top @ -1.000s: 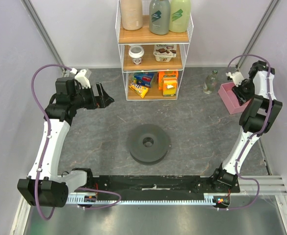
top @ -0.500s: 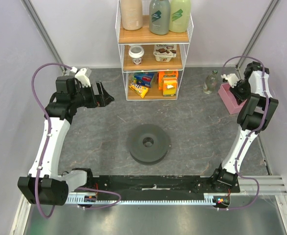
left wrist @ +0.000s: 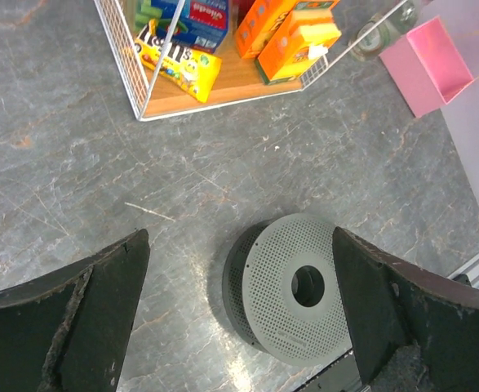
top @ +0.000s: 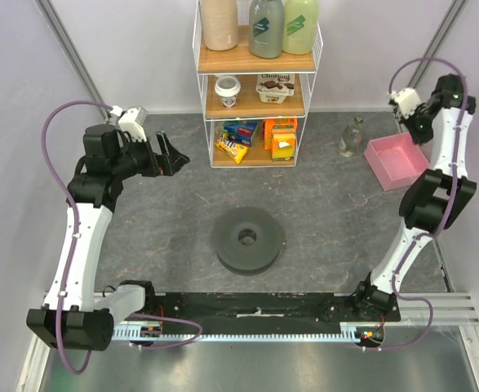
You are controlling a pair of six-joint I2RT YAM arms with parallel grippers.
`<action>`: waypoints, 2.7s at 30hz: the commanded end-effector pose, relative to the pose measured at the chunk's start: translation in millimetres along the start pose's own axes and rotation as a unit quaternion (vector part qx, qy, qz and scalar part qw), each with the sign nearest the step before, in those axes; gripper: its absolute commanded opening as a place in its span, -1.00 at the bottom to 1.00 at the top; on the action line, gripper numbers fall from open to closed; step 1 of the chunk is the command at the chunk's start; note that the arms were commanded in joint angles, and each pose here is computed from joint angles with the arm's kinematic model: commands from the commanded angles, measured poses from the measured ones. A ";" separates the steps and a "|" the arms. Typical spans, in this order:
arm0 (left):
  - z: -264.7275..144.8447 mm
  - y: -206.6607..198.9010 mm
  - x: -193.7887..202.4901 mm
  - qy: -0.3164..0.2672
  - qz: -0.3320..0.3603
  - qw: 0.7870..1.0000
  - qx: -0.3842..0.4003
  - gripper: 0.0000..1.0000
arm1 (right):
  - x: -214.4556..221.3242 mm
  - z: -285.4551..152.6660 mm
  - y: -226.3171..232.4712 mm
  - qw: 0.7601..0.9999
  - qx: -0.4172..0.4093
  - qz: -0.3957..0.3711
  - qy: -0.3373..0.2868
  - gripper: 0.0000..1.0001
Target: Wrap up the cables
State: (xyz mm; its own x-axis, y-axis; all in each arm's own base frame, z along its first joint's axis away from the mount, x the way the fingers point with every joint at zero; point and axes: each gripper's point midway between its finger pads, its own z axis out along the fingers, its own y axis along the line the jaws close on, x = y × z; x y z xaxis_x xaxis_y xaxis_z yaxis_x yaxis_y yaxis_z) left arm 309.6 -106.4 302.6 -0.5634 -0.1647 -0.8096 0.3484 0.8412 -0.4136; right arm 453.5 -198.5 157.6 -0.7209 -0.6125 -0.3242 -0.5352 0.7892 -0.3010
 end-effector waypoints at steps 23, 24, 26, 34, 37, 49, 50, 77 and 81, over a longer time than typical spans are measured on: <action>-78.7 -111.2 -26.4 -0.118 0.233 0.934 0.244 0.89 | -142.7 -386.4 145.7 0.870 -0.009 -0.033 -0.491 -1.00; -81.7 -115.6 -24.6 -0.117 0.236 0.930 0.257 0.88 | -146.0 -393.3 158.6 0.861 -0.035 -0.039 -0.506 -1.00; -87.5 -122.6 -23.1 -0.125 0.267 0.915 0.277 0.87 | -155.7 -412.2 181.0 0.839 -0.076 -0.050 -0.537 -1.00; -104.4 -142.6 -45.4 -0.172 0.336 0.875 0.302 0.79 | -183.3 -455.1 256.1 0.721 -0.354 0.004 -0.595 -1.00; -94.8 -139.5 -51.4 -0.164 0.286 0.894 0.303 0.75 | -176.1 -467.1 285.5 0.679 -0.425 -0.015 -0.598 -1.00; -57.9 -143.6 -59.8 -0.108 0.053 0.928 0.353 0.74 | -168.9 -468.4 340.7 0.657 -0.529 -0.043 -0.536 -1.00; -57.0 -143.9 -61.1 -0.106 0.045 0.927 0.357 0.74 | -168.7 -468.3 343.5 0.655 -0.534 -0.043 -0.533 -1.00; -18.5 -215.0 -34.7 -0.005 -0.047 0.875 0.482 0.63 | -172.8 -450.6 393.5 0.628 -0.630 -0.065 -0.452 -1.00; -14.5 -220.0 -32.9 -0.004 -0.050 0.871 0.489 0.37 | -172.7 -448.9 395.7 0.627 -0.634 -0.066 -0.448 -1.00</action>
State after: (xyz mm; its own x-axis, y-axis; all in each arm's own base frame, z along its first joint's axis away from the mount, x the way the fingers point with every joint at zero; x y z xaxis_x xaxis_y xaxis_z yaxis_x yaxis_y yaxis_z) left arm 241.6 -274.8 403.8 -0.6629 -0.1861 -0.7252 0.7357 0.0178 -0.6770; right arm 173.8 238.5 496.1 -0.4125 0.0018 -0.9110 -0.8922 -0.2029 0.4036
